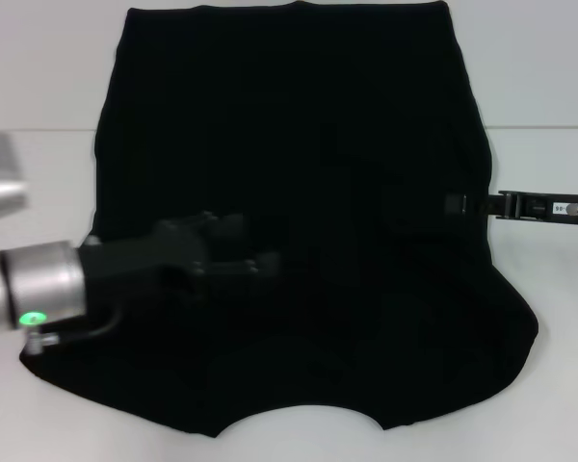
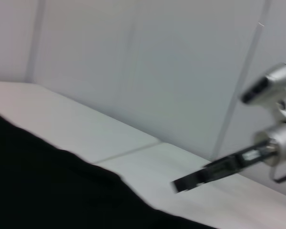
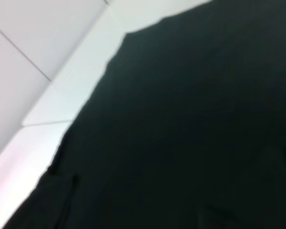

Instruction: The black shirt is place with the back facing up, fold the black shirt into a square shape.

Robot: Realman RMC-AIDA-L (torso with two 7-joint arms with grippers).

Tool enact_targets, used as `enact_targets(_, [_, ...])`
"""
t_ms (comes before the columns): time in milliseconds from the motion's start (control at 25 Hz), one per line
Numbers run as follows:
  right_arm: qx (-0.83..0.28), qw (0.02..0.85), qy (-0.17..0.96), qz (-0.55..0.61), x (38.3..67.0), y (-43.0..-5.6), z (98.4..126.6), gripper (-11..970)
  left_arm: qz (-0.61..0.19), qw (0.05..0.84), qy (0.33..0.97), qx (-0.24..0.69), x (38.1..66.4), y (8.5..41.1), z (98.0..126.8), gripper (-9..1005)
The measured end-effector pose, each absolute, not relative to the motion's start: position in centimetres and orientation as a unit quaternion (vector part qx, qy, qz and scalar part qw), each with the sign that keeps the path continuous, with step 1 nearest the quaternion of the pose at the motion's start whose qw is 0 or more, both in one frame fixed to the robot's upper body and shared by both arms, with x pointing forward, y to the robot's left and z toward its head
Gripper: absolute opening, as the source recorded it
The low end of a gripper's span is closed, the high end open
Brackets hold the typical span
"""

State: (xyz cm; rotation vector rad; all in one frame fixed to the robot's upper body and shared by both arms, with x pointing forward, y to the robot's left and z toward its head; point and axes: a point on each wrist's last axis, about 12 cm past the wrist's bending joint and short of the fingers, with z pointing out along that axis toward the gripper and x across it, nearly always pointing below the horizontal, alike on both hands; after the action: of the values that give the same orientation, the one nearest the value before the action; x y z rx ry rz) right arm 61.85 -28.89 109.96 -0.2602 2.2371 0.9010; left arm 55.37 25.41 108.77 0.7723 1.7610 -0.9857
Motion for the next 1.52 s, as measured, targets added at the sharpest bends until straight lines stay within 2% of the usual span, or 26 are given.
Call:
enact_targets(280, [-0.145,0.382,0.83,0.381,61.5,-27.2,110.3,567,-0.367,0.49,0.753,0.243,52.6,30.9,108.1,888])
enact_targets(600, [-0.183,0.404,0.813,0.377,62.4,-24.1,110.7,577,-0.294,0.464,0.8,0.241,49.7,34.6,106.8,888])
enact_targets(680, [-0.183,0.408,0.812,0.374,62.7,-23.5,110.7,637,-0.274,0.464,0.806,0.247,49.0,35.4,106.5,888])
enact_targets(840, [-0.185,0.413,0.811,0.371,63.2,-22.7,111.0,757,-0.246,0.474,0.807,0.253,47.8,36.5,106.0,887])
enact_targets(1040, [-0.186,0.418,0.806,0.375,63.6,-22.0,111.5,817,-0.225,0.453,0.822,0.262,47.1,37.1,105.4,887])
enact_targets(1520, [-0.187,0.42,0.803,0.379,63.8,-21.6,111.6,815,-0.189,0.429,0.847,0.249,47.1,37.8,104.5,887])
